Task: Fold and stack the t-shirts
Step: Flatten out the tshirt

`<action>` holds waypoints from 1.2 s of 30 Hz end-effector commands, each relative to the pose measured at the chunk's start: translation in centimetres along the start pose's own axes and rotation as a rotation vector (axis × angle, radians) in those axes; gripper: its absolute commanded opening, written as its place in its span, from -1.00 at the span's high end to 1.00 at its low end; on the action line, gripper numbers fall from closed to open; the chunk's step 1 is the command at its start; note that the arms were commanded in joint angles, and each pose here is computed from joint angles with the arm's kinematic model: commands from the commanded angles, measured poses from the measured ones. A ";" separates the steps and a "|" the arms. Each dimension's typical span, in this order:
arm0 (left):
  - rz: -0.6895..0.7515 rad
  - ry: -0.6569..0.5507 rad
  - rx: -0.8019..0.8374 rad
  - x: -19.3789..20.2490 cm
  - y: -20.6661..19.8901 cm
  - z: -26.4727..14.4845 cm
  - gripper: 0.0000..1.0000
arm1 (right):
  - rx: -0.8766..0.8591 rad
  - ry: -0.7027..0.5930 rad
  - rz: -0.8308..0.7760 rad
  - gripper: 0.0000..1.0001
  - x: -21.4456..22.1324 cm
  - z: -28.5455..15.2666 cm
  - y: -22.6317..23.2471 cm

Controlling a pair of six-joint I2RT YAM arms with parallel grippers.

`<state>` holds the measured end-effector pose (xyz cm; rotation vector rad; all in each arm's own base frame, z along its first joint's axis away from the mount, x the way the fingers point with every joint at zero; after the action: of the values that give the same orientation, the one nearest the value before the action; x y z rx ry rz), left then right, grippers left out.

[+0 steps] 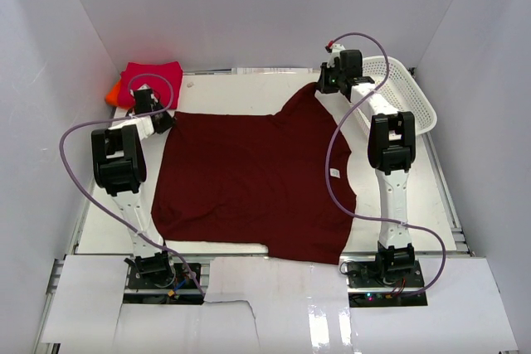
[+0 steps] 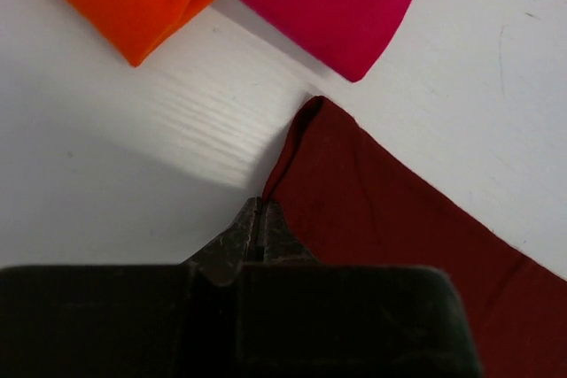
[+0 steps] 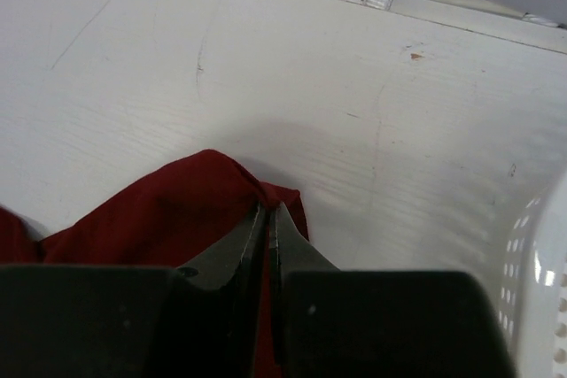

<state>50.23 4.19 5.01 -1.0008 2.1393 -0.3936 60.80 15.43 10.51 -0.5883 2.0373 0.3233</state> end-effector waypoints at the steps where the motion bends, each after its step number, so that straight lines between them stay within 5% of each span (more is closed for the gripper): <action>1: 0.006 0.034 0.006 0.1 -0.4 0.4 1.00 | 0.003 -0.051 -0.014 0.85 -1.8 0.2 0.1; 9: 0.010 0.068 -0.002 0.8 0.0 0.9 1.00 | -0.030 -0.054 -0.030 0.85 -1.8 0.6 1.2; 12: 0.007 0.061 -0.025 0.6 0.3 0.7 0.45 | -0.034 -0.059 -0.034 0.85 -2.0 0.7 1.3; 18: -0.009 0.008 0.000 -2.0 0.1 -0.4 0.13 | -0.045 -0.063 -0.037 0.85 -2.2 0.8 1.7; 36: 0.119 0.084 0.089 -4.3 -1.4 3.5 0.14 | -0.055 -0.069 -0.055 0.85 -3.0 0.7 2.1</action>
<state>55.62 7.43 5.59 -0.8873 2.1640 -0.4769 60.84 17.91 11.27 -0.6412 1.9956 0.3674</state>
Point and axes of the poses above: each gripper's point midway between its finger pads, its own z axis out along the fingers, its own y axis along the line the jaws close on, x = y × z, the point moved 3 cm from there along -z, back along the fingers, and after that the axes turned 15 degrees about -z, right-handed, at the moved point
